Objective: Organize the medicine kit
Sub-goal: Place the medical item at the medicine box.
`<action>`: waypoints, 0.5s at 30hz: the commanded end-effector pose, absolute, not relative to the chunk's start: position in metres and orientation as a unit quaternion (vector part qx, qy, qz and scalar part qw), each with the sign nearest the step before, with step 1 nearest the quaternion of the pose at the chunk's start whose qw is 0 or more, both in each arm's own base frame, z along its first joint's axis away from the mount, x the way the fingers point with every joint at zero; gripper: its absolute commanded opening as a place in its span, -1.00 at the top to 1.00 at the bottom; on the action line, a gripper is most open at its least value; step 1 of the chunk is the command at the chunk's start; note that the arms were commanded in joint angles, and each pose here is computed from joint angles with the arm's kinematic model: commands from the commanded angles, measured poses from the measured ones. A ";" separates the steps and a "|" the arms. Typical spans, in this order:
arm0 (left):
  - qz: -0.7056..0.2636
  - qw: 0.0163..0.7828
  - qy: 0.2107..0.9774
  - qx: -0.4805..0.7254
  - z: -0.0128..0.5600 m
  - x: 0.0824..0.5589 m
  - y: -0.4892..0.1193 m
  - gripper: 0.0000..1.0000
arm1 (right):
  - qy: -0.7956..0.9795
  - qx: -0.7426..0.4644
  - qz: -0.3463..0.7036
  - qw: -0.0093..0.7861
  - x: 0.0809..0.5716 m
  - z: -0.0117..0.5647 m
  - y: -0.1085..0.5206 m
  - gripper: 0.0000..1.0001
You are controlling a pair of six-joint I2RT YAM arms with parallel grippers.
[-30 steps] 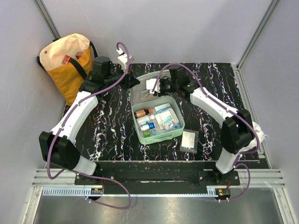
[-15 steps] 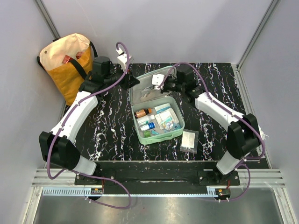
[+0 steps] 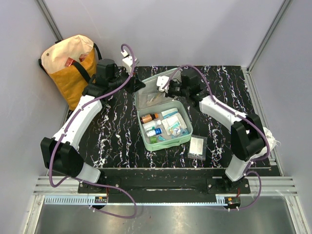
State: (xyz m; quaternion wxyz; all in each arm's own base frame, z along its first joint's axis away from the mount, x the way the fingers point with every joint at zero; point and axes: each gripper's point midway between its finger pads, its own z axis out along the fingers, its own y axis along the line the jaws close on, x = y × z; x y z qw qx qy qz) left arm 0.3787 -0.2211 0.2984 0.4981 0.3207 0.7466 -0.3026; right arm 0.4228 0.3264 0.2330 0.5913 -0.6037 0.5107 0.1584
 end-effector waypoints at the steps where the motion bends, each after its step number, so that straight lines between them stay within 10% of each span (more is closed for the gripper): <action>1: -0.305 0.501 0.745 0.317 0.303 0.375 -0.220 0.78 | 0.536 -0.604 0.158 0.567 0.425 0.216 0.321 1.00; 15: -0.303 0.501 0.747 0.315 0.302 0.376 -0.220 0.79 | 0.576 -0.662 0.131 0.462 0.417 0.182 0.301 1.00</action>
